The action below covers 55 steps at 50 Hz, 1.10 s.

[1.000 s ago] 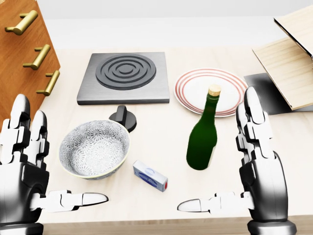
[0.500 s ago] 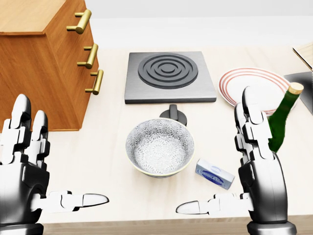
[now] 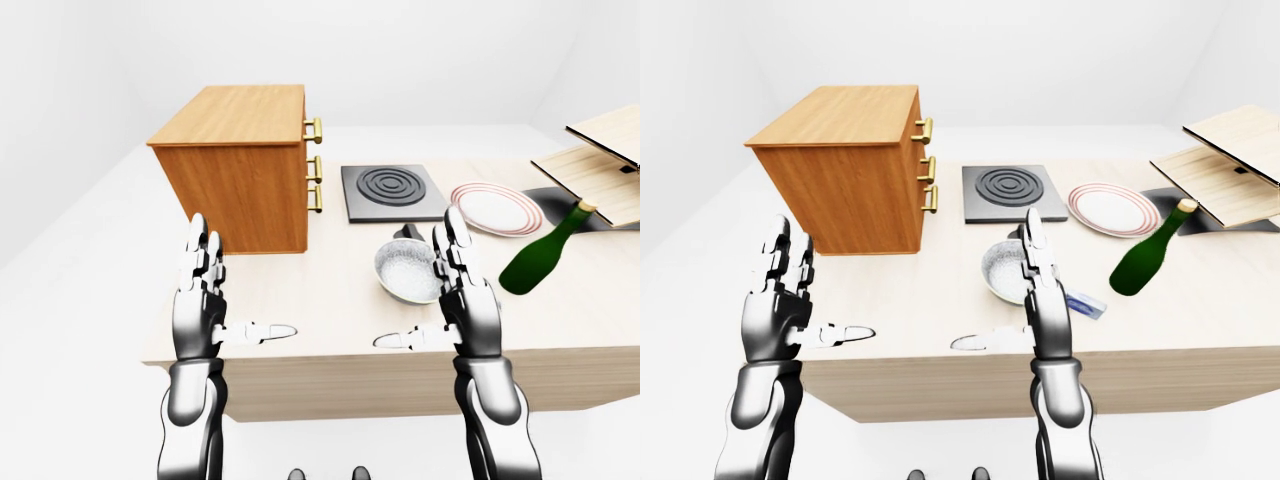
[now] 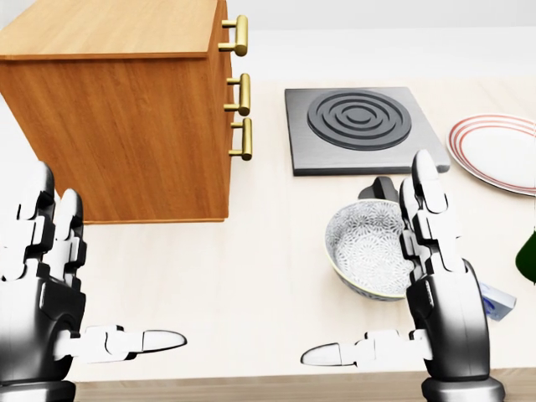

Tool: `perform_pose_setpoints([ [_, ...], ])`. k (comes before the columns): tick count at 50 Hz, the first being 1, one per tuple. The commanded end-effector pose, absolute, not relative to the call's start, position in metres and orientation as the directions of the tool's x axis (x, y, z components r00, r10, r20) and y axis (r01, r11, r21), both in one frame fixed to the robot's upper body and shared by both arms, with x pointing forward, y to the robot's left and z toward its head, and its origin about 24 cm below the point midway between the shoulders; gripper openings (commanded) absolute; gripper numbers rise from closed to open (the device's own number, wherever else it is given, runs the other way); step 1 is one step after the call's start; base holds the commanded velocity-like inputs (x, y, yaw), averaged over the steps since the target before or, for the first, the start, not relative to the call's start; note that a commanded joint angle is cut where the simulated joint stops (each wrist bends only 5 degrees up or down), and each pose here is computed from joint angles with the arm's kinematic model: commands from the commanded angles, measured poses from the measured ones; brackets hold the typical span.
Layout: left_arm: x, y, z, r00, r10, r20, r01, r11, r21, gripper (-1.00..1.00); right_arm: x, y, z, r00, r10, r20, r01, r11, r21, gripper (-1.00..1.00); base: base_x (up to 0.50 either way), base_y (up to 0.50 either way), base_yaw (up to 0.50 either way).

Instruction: Put the bowl on the top of the cabinet.

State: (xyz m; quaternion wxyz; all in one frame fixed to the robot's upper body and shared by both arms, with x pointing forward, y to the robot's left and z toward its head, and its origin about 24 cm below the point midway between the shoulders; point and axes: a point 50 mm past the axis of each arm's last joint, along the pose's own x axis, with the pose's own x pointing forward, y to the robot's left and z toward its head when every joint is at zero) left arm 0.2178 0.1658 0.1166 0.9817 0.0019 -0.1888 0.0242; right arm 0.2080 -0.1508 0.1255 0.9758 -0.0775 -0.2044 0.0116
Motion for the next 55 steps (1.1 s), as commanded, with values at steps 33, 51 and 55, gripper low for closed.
perform_pose_setpoints([
  [33,0.219,0.165,0.114,0.933,0.038,0.359,-0.040,0.999,-0.003,1.00,0.210,-0.149,0.122,0.922,0.067,0.382,-0.007,0.988,-0.156,1.00,0.00,0.47,0.00],
  [51,0.219,0.165,0.115,0.931,0.041,0.363,-0.042,0.999,-0.004,1.00,0.212,-0.149,0.122,0.922,0.070,0.381,-0.016,0.990,-0.143,1.00,0.00,0.01,0.00],
  [55,0.220,0.165,0.115,0.931,0.043,0.363,-0.045,0.999,-0.005,1.00,0.213,-0.150,0.121,0.923,0.067,0.379,-0.014,0.990,-0.141,1.00,0.00,0.00,0.00],
])
